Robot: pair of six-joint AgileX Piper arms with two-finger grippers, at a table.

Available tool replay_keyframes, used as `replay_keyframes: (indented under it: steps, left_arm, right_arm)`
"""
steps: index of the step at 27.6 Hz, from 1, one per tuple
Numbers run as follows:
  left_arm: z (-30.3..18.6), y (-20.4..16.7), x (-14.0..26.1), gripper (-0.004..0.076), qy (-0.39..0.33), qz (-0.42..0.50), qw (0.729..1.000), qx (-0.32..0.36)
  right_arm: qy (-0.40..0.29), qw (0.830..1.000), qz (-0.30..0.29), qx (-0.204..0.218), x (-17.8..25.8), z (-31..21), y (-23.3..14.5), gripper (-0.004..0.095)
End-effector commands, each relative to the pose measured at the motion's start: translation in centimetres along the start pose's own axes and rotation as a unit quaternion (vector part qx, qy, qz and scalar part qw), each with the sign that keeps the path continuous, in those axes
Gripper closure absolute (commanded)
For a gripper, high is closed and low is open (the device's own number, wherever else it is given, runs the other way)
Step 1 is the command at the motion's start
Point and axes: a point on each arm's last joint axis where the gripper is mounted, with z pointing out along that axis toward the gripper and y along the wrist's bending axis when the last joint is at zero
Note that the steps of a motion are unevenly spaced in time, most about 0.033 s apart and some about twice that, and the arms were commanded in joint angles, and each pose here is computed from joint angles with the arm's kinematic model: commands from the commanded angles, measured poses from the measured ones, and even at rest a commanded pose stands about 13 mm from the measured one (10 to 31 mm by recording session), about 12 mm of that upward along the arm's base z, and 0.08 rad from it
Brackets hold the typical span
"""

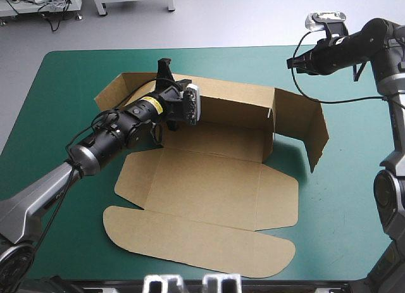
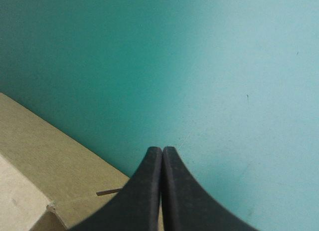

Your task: Fold the box

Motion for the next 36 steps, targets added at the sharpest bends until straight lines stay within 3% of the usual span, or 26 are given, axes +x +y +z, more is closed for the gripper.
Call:
replay_keyframes:
  steps: [1, 6, 12, 18, 22, 30, 36]
  left_arm:
    - [-1.9, 3.4, -1.2, 0.0734, -0.033, -0.033, 0.996, -0.076]
    - [-1.8, 2.9, -1.0, 0.0734, -0.013, -0.036, 0.999, -0.034]
    - [-1.8, 3.0, -0.6, 0.0734, 0.007, -0.024, 0.999, -0.029]
    - [-2.4, 3.8, 1.9, 0.0734, 0.155, -0.009, 0.987, -0.032]
    - [-2.3, 4.1, 1.2, 0.0734, 0.121, -0.011, 0.991, -0.052]
    - [-2.1, 3.5, -0.3, 0.0734, 0.084, 0.003, 0.995, -0.047]
    - [-1.5, 2.1, 0.0, 0.0734, 0.079, 0.004, 0.996, -0.027]
  right_arm:
    - [-0.058, 0.998, -0.018, 0.007, -1.2, -3.0, 1.0, 0.0928]
    - [-0.059, 0.998, -0.011, 0.005, -1.7, -3.1, 1.0, 0.0928]
    - [-0.058, 0.998, -0.006, -0.023, -2.3, -2.8, 1.3, 0.0928]
    - [-0.069, 0.996, 0.009, -0.051, -3.1, -1.4, 1.2, 0.0928]
    - [-0.084, 0.992, 0.017, -0.094, -3.9, 0.3, 1.6, 0.0928]
    - [-0.102, 0.992, -0.009, -0.074, -5.6, 1.6, 1.9, 0.0928]
    - [-0.101, 0.993, 0.009, -0.067, -6.1, 4.4, 1.3, 0.0928]
